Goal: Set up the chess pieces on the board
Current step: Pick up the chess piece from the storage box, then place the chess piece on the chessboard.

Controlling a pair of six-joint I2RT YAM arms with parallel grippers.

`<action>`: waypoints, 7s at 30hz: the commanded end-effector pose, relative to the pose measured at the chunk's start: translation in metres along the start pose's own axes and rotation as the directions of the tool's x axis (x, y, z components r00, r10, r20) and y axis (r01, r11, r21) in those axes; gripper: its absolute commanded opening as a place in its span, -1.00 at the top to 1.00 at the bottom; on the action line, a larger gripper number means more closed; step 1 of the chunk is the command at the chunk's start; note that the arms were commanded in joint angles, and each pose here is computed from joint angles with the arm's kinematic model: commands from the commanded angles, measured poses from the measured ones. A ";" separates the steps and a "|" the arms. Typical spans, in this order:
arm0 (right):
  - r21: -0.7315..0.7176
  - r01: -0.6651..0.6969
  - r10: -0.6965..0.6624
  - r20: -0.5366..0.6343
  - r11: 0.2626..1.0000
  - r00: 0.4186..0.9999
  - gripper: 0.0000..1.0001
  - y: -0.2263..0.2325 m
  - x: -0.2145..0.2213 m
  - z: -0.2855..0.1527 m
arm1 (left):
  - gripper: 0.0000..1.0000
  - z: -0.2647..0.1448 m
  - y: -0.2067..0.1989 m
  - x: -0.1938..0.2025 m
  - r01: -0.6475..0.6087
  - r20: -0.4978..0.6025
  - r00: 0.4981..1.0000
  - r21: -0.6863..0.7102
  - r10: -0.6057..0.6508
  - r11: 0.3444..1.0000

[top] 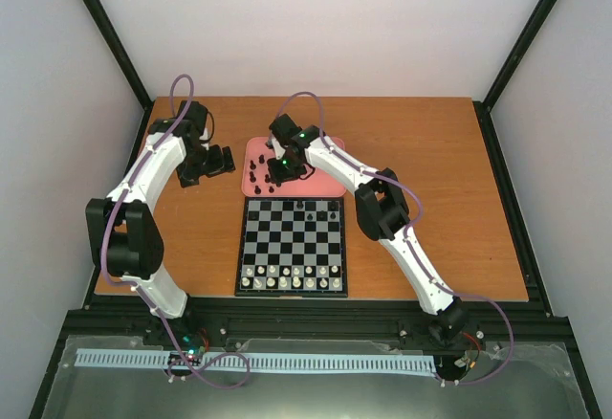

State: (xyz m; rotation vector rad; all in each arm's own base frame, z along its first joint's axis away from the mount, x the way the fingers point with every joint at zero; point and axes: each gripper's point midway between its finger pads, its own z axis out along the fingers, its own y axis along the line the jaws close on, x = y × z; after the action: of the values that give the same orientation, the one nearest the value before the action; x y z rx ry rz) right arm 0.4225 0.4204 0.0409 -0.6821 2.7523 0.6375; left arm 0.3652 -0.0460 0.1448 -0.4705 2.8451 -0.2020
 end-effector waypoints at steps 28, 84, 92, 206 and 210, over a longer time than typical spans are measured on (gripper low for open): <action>0.074 0.029 -0.030 0.008 0.997 1.000 0.94 -0.005 -0.002 -0.010 | -1.00 -0.007 0.000 -0.001 0.005 0.022 1.000 0.000 -0.005 1.000; 0.200 0.025 -0.011 -0.071 0.979 0.997 0.91 0.013 0.119 -0.064 | -1.00 -0.004 -0.003 0.000 0.010 0.014 1.000 0.018 -0.010 1.000; 0.207 0.014 0.002 -0.076 0.978 0.997 0.90 0.006 0.120 -0.059 | -1.00 -0.002 -0.003 0.000 0.011 0.008 1.000 0.018 -0.011 1.000; 0.217 0.047 -0.014 -0.151 0.975 0.988 0.94 0.007 0.142 -0.056 | -1.00 -0.002 -0.001 0.002 0.010 0.010 1.000 0.010 -0.010 1.000; 0.199 0.052 -0.022 -0.148 0.979 0.989 0.95 0.012 0.142 -0.064 | -1.00 -0.002 -0.001 0.003 0.009 0.007 1.000 0.013 -0.009 1.000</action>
State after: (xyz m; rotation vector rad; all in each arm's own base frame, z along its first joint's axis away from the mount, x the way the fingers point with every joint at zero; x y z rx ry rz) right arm 0.2884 0.3450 0.0400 -0.7461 2.9046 0.2875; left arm 0.3597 -0.0470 0.1393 -0.4742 2.8624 -0.2095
